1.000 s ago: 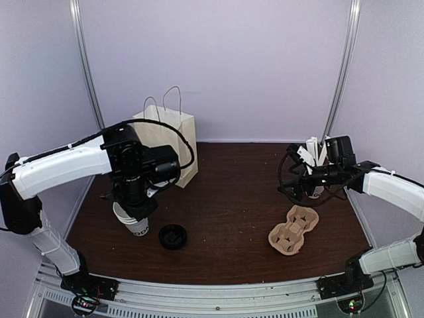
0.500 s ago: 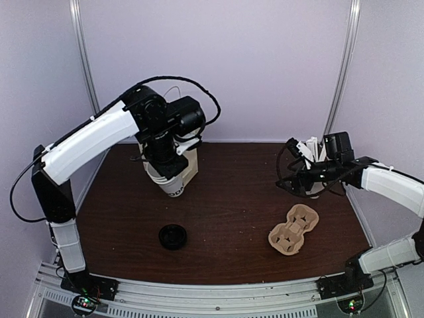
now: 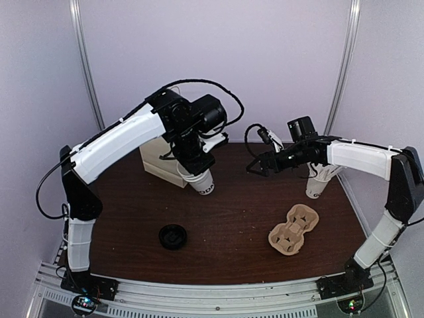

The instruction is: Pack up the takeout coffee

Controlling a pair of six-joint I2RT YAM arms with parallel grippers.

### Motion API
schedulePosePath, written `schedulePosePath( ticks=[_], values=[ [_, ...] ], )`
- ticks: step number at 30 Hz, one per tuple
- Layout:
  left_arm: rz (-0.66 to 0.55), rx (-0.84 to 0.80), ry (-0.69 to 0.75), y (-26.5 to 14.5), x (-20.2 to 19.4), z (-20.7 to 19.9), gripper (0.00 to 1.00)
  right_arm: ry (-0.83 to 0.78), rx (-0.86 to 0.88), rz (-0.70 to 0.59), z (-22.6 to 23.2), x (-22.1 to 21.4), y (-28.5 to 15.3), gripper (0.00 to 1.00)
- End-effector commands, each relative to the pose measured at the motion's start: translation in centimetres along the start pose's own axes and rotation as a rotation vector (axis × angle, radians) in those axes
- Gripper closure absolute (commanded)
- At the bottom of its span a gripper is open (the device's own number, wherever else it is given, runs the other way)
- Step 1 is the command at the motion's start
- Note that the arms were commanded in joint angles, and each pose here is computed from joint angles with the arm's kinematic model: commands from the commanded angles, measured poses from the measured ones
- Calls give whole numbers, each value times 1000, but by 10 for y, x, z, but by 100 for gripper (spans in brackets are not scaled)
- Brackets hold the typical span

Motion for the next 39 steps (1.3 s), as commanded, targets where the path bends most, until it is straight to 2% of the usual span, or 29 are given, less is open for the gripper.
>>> schedulePosePath(
  ticks=[1,6,17,25,30,39],
  values=[
    [-81,-104,-73,-5,18,-3,100,112,36,-53,11,34,0,0],
    [-97,-136,-131,-3,22,0,100,166,24,-74,13,42,11,0],
    [-82,-162,-195,22,20,-5,100,182,139,-10,40,25,29,0],
    [-88,-164,-211,29,20,-5,100,172,175,34,62,15,47,0],
    [-111,-175,-255,29,24,-3,100,222,205,73,65,5,62,0],
    [-199,-339,-333,15,36,-17,100,273,257,66,68,7,69,0]
  ],
)
Point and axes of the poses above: each gripper's point midway between its finger pads, its own y axis out along the fingers, its own z axis along the line the jaws close on, x = y × z, the point moved 1 cm from there along -y, back along the fingers, and after that the axes turned 7 degrees about y, right-handed, at the moved point
